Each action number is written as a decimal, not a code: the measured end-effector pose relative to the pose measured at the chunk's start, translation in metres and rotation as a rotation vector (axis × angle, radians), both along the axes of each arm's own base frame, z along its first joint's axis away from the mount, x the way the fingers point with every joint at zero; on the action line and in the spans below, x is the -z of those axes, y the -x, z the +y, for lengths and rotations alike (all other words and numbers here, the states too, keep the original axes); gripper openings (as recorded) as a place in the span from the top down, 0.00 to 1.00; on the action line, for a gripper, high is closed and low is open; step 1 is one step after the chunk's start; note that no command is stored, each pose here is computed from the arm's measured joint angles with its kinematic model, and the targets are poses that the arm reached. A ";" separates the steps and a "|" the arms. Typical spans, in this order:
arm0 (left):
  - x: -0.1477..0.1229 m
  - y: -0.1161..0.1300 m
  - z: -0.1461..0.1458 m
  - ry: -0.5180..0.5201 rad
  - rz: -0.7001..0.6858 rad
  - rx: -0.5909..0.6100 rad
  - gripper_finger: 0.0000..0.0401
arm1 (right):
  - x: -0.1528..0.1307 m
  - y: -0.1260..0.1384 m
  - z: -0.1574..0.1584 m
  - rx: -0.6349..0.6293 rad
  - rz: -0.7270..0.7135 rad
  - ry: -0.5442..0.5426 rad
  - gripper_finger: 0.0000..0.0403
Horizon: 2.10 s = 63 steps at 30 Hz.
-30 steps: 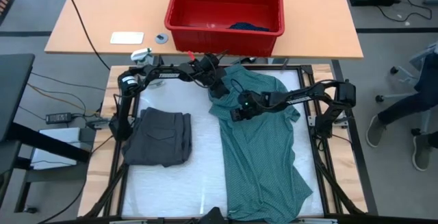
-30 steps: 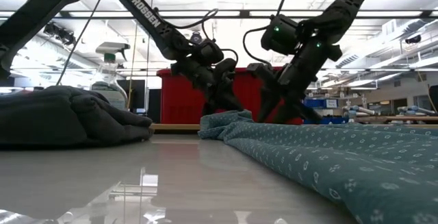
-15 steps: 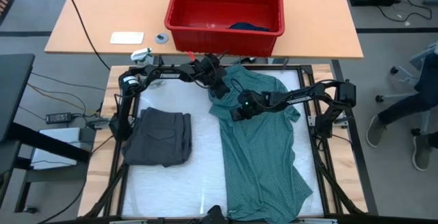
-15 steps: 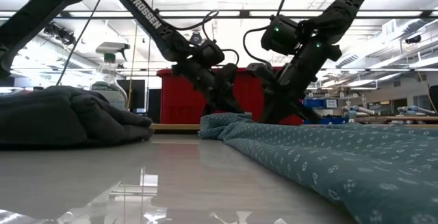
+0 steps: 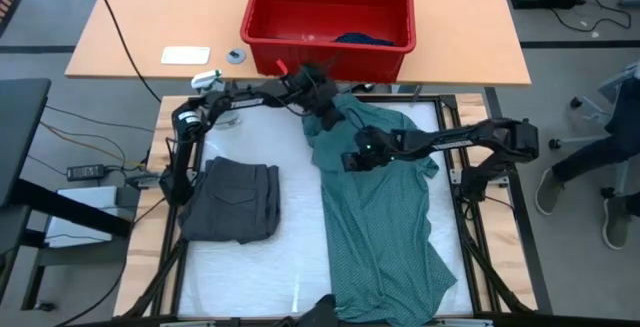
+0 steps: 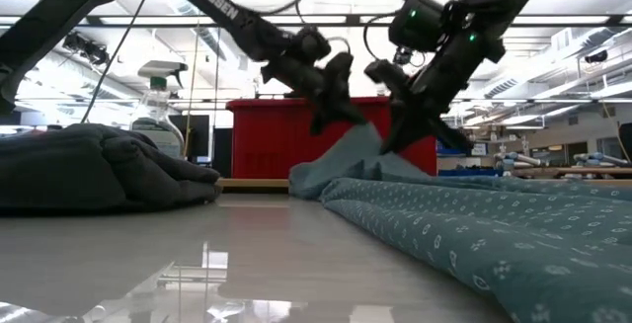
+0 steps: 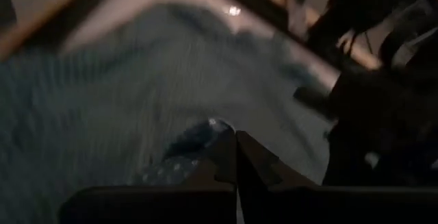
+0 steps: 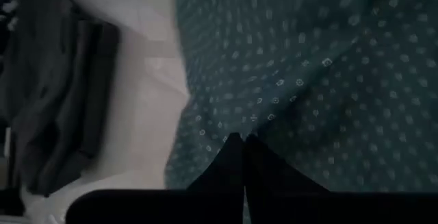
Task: Fold Laundry from Bin
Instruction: Fold the green polo shirt on the table
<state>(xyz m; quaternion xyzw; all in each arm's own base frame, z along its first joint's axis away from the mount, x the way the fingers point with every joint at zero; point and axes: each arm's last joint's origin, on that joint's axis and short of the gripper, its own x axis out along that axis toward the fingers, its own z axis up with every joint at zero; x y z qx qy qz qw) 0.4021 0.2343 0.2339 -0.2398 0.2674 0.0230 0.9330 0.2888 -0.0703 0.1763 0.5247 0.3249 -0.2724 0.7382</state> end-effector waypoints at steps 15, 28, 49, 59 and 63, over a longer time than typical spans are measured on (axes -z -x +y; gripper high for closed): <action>0.025 -0.033 0.016 -0.217 -0.053 -0.121 0.99 | 0.015 0.023 -0.007 0.104 0.286 0.063 0.96; -0.017 -0.008 0.018 -0.070 0.165 -0.090 0.84 | -0.006 0.031 0.003 0.138 0.221 -0.003 0.81; 0.055 0.030 -0.013 -0.129 0.560 -0.018 0.97 | 0.044 -0.027 0.067 -0.154 0.068 0.087 0.98; 0.060 0.045 0.028 -0.198 0.473 -0.213 0.97 | 0.060 -0.033 0.111 -0.258 0.046 -0.074 0.98; 0.052 0.050 0.034 -0.176 0.512 -0.220 0.97 | 0.045 -0.028 0.115 -0.254 0.016 -0.042 0.97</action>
